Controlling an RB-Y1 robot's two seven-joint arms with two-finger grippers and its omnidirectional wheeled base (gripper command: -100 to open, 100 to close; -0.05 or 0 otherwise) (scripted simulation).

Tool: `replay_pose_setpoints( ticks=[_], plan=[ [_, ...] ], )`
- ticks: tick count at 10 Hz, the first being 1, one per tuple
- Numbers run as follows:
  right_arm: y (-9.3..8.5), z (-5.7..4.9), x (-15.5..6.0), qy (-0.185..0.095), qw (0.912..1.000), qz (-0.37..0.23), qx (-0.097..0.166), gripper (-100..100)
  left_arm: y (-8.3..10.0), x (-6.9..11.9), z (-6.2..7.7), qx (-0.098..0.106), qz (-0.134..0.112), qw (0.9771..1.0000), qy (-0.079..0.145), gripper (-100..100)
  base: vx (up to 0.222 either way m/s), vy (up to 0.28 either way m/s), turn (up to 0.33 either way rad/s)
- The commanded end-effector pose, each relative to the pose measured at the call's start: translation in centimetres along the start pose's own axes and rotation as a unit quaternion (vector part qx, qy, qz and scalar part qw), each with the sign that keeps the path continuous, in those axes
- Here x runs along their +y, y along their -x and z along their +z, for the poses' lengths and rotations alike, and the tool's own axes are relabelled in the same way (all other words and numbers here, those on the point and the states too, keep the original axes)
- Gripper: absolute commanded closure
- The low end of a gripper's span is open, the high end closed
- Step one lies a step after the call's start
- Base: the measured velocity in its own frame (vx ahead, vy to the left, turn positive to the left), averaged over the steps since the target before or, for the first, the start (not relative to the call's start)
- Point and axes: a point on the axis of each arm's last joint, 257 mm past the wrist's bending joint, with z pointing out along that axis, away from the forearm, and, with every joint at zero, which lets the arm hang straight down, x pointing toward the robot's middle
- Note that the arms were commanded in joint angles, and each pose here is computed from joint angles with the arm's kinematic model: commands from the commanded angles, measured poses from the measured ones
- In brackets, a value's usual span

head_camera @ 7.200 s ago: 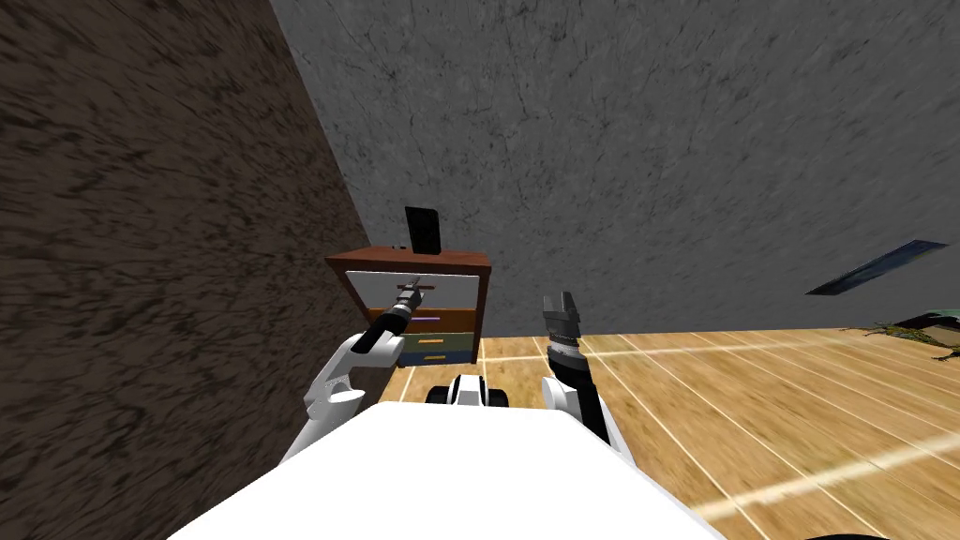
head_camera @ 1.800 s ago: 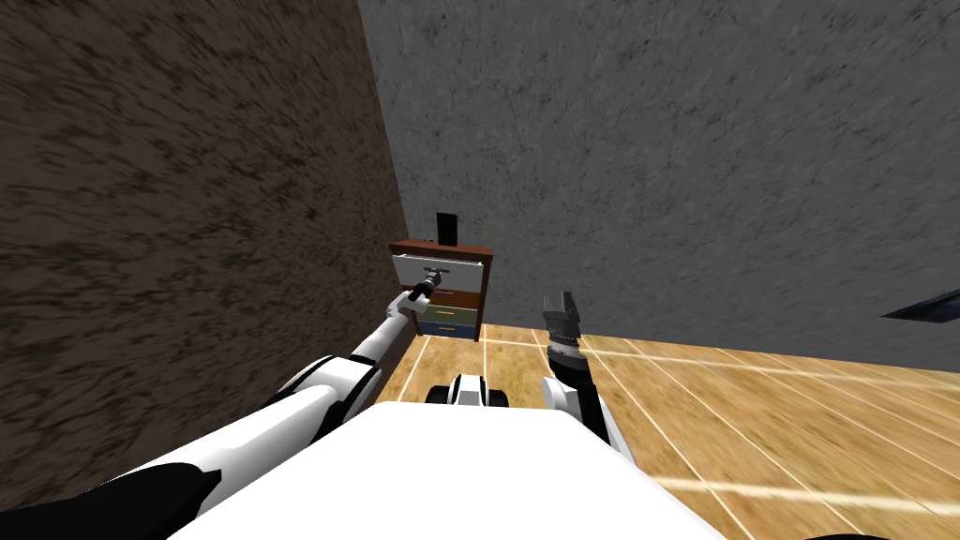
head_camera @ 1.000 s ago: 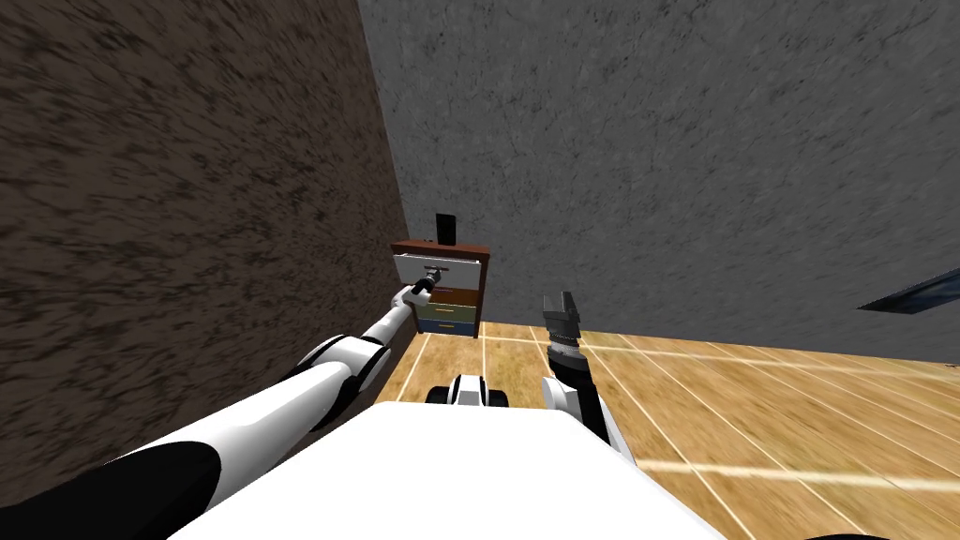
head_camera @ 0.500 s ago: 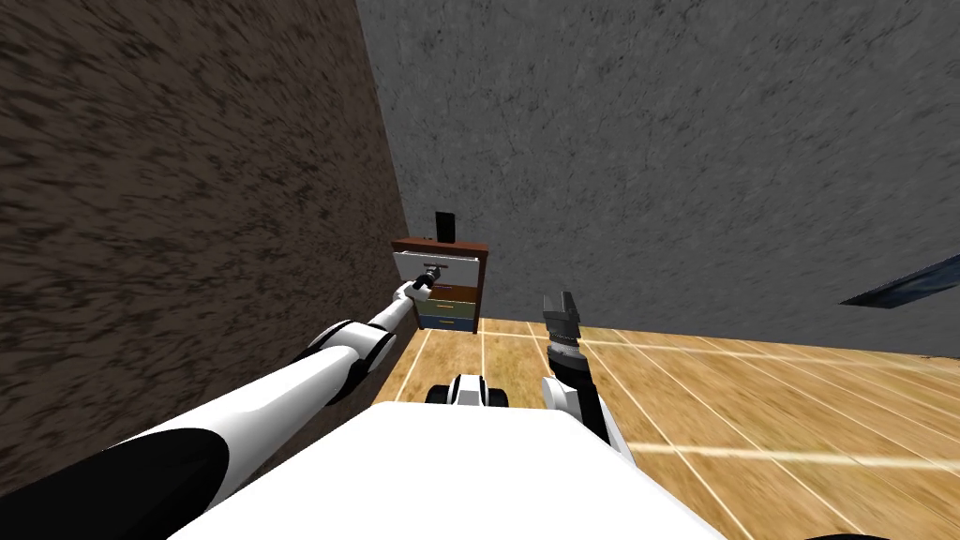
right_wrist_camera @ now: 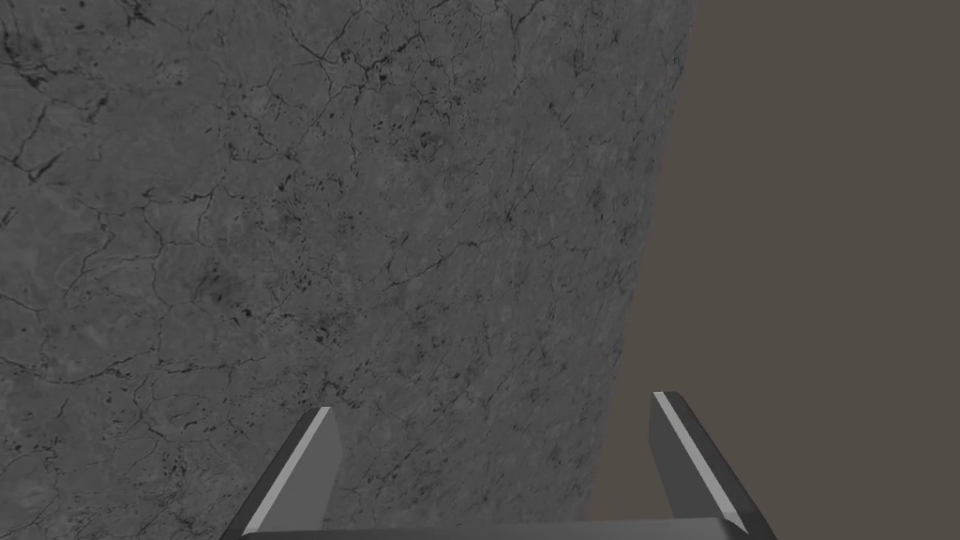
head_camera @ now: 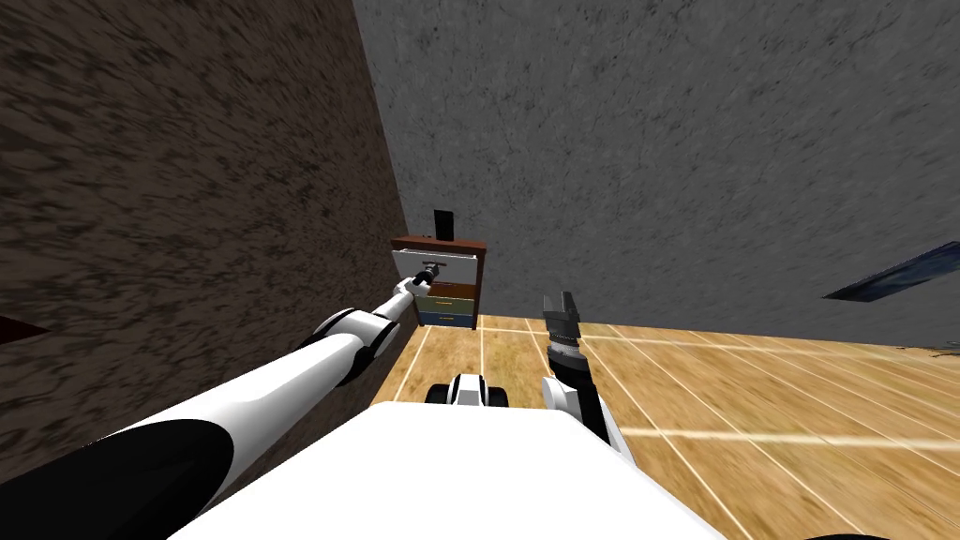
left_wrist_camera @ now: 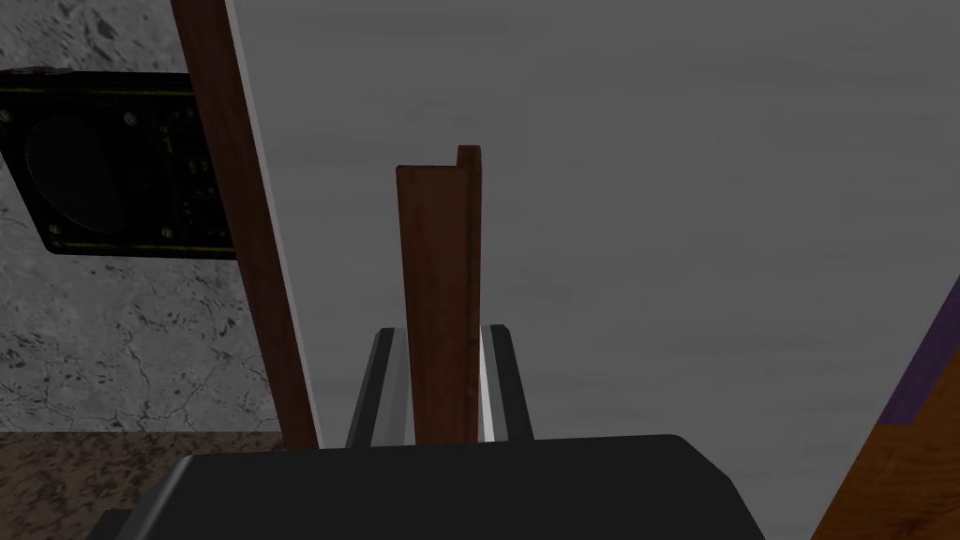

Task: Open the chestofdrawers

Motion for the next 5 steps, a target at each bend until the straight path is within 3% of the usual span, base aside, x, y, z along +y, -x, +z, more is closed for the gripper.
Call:
replay_pose_setpoints(
  ticks=[1,5],
  plan=[
    [0.00,0.00,0.00,0.000,1.0000,0.000,0.000,0,0.16,-0.01,0.04,-0.008,0.000,1.0000,0.000,100,-0.038,0.025,-0.072],
    [0.00,0.01,0.00,0.000,1.0000,0.000,0.000,0,0.28,-0.63,0.21,-0.025,0.001,0.9997,-0.006,100,-0.110,0.068,-0.112]
  ],
)
